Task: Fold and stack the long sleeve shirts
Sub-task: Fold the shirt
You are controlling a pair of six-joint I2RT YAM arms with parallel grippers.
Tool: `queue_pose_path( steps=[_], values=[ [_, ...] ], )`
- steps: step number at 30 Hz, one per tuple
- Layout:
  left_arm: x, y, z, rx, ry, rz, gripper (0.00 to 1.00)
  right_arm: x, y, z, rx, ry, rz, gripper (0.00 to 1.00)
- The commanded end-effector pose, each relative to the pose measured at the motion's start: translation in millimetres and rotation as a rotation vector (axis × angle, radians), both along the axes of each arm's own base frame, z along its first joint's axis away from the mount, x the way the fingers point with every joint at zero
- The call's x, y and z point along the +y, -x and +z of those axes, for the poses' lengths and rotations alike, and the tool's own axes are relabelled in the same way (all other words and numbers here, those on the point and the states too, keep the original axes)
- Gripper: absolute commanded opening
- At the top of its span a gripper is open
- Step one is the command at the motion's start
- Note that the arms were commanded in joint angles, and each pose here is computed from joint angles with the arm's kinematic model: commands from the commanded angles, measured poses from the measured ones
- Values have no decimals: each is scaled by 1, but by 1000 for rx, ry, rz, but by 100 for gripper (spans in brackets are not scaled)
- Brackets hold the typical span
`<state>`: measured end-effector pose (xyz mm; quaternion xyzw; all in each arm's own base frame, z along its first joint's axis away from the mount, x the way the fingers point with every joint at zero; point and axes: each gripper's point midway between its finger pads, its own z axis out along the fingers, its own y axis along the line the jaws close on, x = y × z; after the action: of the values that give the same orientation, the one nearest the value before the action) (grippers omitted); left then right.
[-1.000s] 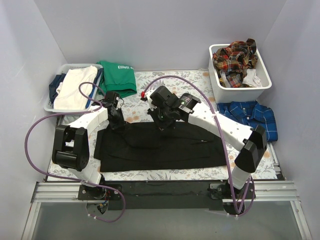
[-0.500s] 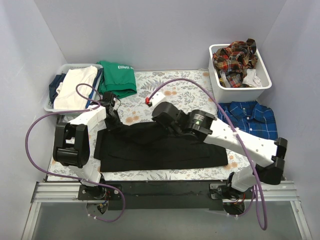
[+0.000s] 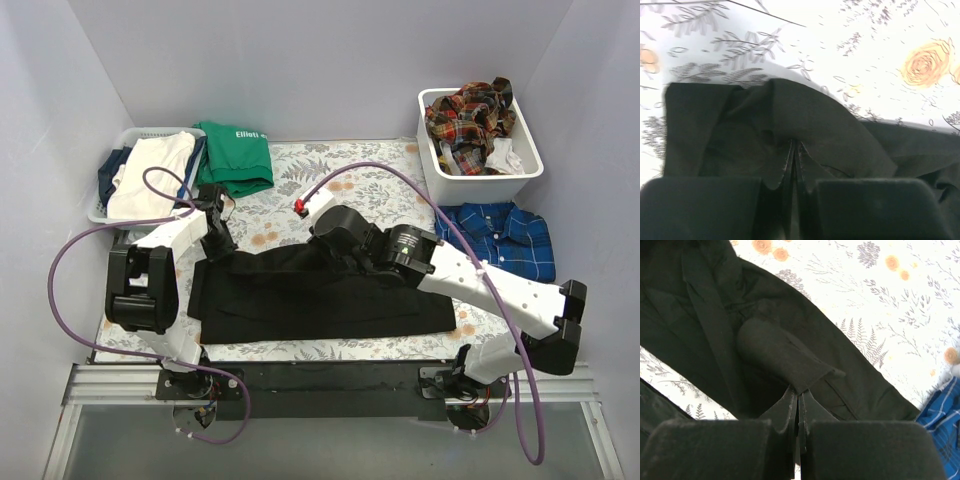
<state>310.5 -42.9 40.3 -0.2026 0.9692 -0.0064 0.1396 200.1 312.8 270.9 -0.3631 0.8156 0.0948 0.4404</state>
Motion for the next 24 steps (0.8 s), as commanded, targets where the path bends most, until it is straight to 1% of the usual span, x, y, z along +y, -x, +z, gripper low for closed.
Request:
queue_pose_path(
  steps=[1, 2, 3, 5, 7, 11, 12, 13, 16, 19, 21, 22, 23, 24],
  values=[
    [11, -21, 32, -94, -14, 56, 9, 26, -2, 16, -27, -40, 78, 1],
    [13, -23, 37, -109, -21, 64, 21, 29, -3, 13, -25, -31, 83, 1],
    [14, -22, 41, -114, -25, 72, 38, 33, -3, 5, -13, -7, 100, 1],
    [18, -24, 53, -147, -43, 90, 43, 37, -1, -10, 9, 26, 117, 1],
    [20, -23, 57, -158, -47, 100, 51, 42, 1, -27, 46, 53, 131, 1],
    [20, -20, 54, -153, -26, 93, 52, 48, 9, -45, 98, 70, 167, 1],
    [15, -17, 46, -128, -1, 81, 50, 50, 11, -47, 109, 70, 180, 1],
    [12, -16, 42, -118, 15, 72, 46, 50, 12, -48, 113, 73, 180, 1],
    [7, -11, 25, -82, 49, 61, 39, 52, 16, -51, 132, 66, 197, 1],
    [11, -5, 9, -35, 30, 81, 37, 53, 18, -51, 145, 59, 205, 1],
    [14, -4, 3, -24, 21, 88, 38, 55, 19, -50, 149, 51, 211, 1],
    [17, -4, -1, -19, 9, 94, 39, 55, 20, -49, 150, 48, 213, 1],
    [18, -5, -1, -22, 4, 95, 42, 55, 20, -49, 152, 47, 215, 1],
    [20, -7, -2, -25, -1, 103, 49, 55, 21, -50, 155, 47, 219, 1]
  ],
)
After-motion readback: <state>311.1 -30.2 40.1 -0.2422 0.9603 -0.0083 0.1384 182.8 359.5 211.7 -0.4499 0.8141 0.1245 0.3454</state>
